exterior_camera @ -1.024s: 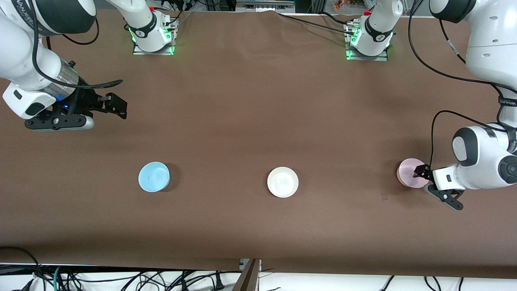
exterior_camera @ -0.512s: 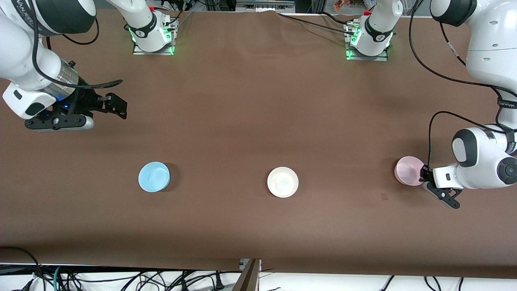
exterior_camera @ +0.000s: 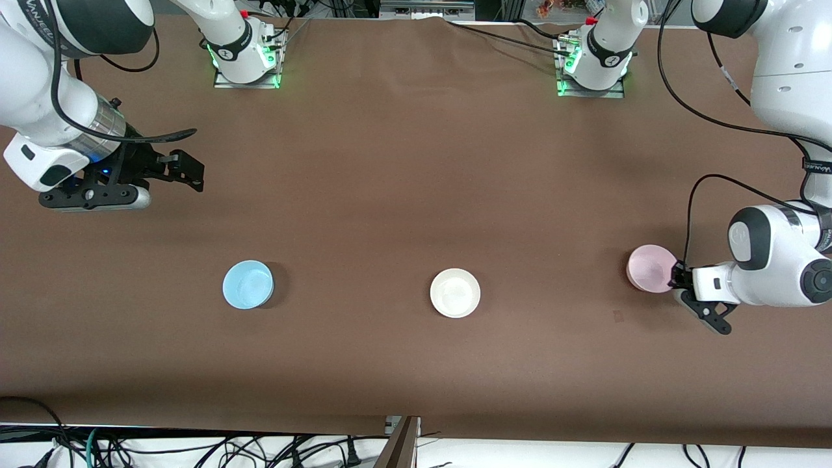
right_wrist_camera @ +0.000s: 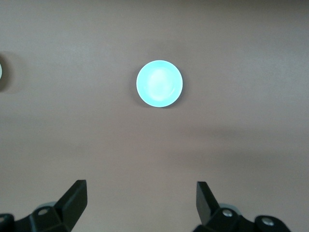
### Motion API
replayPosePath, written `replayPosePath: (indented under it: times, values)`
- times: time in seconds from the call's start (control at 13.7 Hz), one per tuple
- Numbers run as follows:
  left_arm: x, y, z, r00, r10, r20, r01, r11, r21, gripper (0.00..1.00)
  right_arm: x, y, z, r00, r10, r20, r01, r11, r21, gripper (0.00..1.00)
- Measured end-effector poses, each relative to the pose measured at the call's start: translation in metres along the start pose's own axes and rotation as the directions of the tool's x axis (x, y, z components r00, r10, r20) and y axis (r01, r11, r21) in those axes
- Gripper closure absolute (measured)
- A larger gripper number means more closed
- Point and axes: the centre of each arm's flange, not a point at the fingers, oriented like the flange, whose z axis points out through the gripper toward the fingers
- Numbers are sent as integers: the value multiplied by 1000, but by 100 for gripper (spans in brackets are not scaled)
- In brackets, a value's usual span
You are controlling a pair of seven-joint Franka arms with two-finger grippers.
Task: Stack pink and blue bowls on white bowl
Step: 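Carry the pink bowl with the left gripper onto the white bowl, then open the left gripper while the right gripper grasps the blue bowl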
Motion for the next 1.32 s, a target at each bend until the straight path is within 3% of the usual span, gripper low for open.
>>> replayPosePath:
  times: [0.22, 0.51, 0.8, 1.02, 1.32]
  values:
    - [51, 58, -39, 999, 26, -44, -27, 999, -27, 97, 2, -1, 4, 1000, -1, 7, 1, 1000, -1, 0]
    - [148, 175, -71, 989, -120, -90, 119, 993, -24, 97, 2, 3, 4, 1000, 6, 6, -6, 1000, -1, 0]
    - [228, 288, -78, 918, -352, -182, 353, 935, -31, 97, 4, 11, 4, 1000, 19, 8, -19, 1000, -3, 0]
    - [258, 300, -39, 857, -434, -277, 441, 897, -41, 97, 7, 13, 15, 999, 23, 33, -23, 1000, -7, 0]
    - [273, 299, -1, 834, -460, -304, 469, 882, -45, 97, 24, 16, 77, 990, 30, 136, -26, 999, -28, 0]
